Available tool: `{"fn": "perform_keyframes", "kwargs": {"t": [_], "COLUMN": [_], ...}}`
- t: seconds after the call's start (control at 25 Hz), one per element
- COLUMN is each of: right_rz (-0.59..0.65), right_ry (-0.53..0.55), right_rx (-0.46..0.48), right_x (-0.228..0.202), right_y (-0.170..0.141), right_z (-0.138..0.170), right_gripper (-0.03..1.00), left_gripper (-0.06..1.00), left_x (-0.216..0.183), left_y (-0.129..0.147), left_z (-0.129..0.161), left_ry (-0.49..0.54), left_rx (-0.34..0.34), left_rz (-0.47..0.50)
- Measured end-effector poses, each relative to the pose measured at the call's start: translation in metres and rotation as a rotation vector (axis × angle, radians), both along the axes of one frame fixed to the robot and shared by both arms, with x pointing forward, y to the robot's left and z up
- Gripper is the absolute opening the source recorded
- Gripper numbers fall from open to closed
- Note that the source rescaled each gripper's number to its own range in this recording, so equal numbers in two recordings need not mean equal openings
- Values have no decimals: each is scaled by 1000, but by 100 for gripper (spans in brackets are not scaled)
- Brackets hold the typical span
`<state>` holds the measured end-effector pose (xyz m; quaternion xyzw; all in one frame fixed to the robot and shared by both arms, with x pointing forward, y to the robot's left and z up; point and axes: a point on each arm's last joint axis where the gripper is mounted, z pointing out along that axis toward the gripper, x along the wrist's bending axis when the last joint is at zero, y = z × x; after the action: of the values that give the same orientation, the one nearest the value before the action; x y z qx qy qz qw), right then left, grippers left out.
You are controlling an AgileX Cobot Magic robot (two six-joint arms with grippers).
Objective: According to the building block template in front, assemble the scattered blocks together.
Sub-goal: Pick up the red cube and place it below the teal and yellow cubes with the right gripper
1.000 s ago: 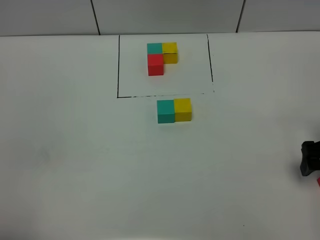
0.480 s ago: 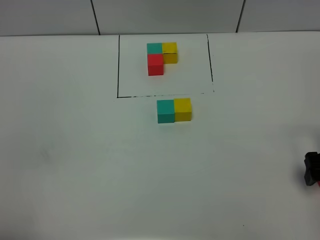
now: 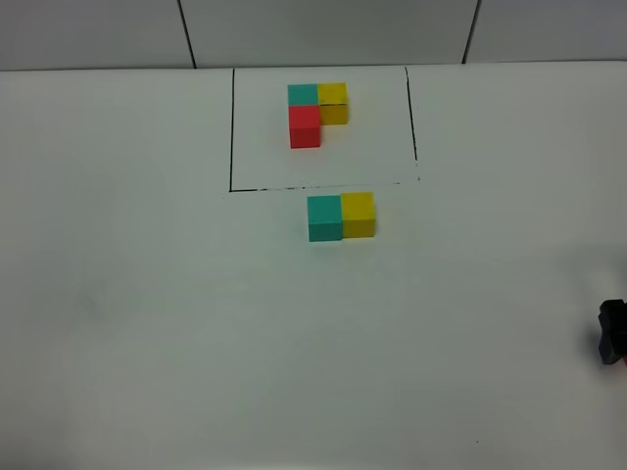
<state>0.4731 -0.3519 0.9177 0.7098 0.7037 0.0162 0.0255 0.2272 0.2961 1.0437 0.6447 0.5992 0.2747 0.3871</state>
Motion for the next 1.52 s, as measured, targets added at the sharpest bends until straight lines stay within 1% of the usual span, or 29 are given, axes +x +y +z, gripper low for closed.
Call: {"fn": "perform_keyframes", "kwargs": {"t": [0.2,0.44,0.68,0.8,0.92,0.96,1.08,1.2,1.24,1.52], "right_rz": [20,26,29,28,23,21,20,20,20,25], "right_ry": [42,43,59,60,61,61,61,62,62,65], "right_rx": [9,9,12,13,13,13,13,14,14,9], "right_x": [-1,-2,-3,-3,-3,-3,-3,-3,-3,-4], "right_y": [0,0,1,1,1,1,1,1,1,0], "right_z": [-5,-5,-5,-5,-5,-5,-5,-5,-5,-5], "right_gripper": [90,80,76,71,60,54,32,4,2,2], "left_gripper": [74,74,74,74,74,74,74,74,74,74], "left_x": [0,0,0,0,0,0,0,0,0,0], "left_y": [0,0,0,0,0,0,0,0,0,0], "left_z": [0,0,0,0,0,0,0,0,0,0], "left_ry": [0,0,0,0,0,0,0,0,0,0], "left_rx": [0,-1,-1,-1,0,0,0,0,0,0], "left_rz": [0,1,1,1,1,1,1,1,1,1]}}
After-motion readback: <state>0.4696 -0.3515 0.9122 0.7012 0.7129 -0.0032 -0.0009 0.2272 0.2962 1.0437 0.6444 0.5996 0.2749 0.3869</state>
